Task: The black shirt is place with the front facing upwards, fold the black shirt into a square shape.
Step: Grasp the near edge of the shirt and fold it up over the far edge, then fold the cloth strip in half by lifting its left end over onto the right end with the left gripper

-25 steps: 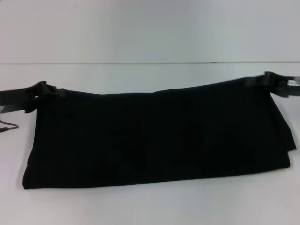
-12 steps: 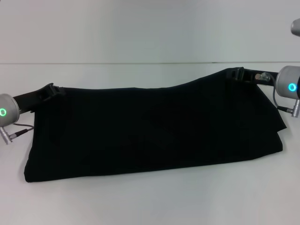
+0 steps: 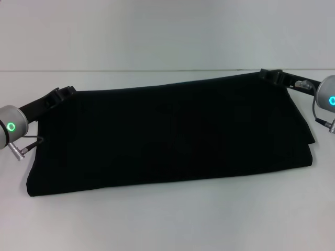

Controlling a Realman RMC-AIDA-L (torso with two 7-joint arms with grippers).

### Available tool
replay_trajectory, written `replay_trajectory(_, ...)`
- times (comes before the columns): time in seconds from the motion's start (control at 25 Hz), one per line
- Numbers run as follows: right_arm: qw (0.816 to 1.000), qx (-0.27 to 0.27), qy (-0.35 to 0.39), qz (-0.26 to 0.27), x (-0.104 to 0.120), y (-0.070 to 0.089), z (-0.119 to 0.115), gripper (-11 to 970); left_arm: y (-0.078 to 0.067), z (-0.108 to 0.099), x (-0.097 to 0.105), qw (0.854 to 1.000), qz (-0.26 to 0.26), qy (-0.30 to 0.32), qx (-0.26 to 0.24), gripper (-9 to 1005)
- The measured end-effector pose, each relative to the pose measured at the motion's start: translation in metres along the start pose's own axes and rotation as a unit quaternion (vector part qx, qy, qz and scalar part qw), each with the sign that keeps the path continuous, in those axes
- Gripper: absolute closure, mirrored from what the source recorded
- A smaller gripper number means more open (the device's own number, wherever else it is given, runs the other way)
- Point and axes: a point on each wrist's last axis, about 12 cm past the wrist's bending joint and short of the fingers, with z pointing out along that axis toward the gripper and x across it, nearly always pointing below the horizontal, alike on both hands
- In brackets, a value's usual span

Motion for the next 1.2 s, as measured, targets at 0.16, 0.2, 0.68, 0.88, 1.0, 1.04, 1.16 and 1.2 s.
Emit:
replay_trajectory(0.16,1.0,-0.004,-0.021,0.003,0.004,-0.006,-0.005,455,0.004,-0.003,-0.002,1.0,-0.002,-0.004,-0.005,573)
replay_trajectory(0.2,1.0,-0.005,-0.024,0.002,0.004,-0.006,-0.006,408,0.005,-0.003,-0.002,1.0,-0.004,-0.005,-0.005,527)
replay_trajectory(0.68,0.999,-0.02,-0.013,-0.035,0.005,0.001,-0.003,148,0.016,-0.006,-0.003,0.999,0.003,-0.015,-0.04,263)
replay_trajectory(0.88,0.999,-0.041,-0.009,-0.027,0.011,-0.006,-0.013,126,0.033,-0.017,-0.006,0.997,-0.005,-0.024,-0.068,185)
replay_trajectory(1.0,0.997,-0.067,-0.004,-0.043,0.015,-0.008,-0.02,128,0.039,-0.026,-0.005,0.998,-0.025,-0.024,-0.05,168)
replay_trajectory(1.04,0.992,-0.097,0.003,-0.079,0.019,-0.006,-0.025,128,0.04,-0.031,-0.005,0.999,-0.034,-0.024,-0.033,167)
replay_trajectory(1.16,0.978,-0.152,0.012,-0.143,0.026,0.0,-0.034,128,0.036,-0.046,-0.006,0.997,-0.054,-0.013,0.045,164)
replay_trajectory(1.2,0.969,-0.177,0.016,-0.173,0.029,0.003,-0.038,128,0.034,-0.05,-0.007,0.996,-0.057,-0.005,0.064,163)
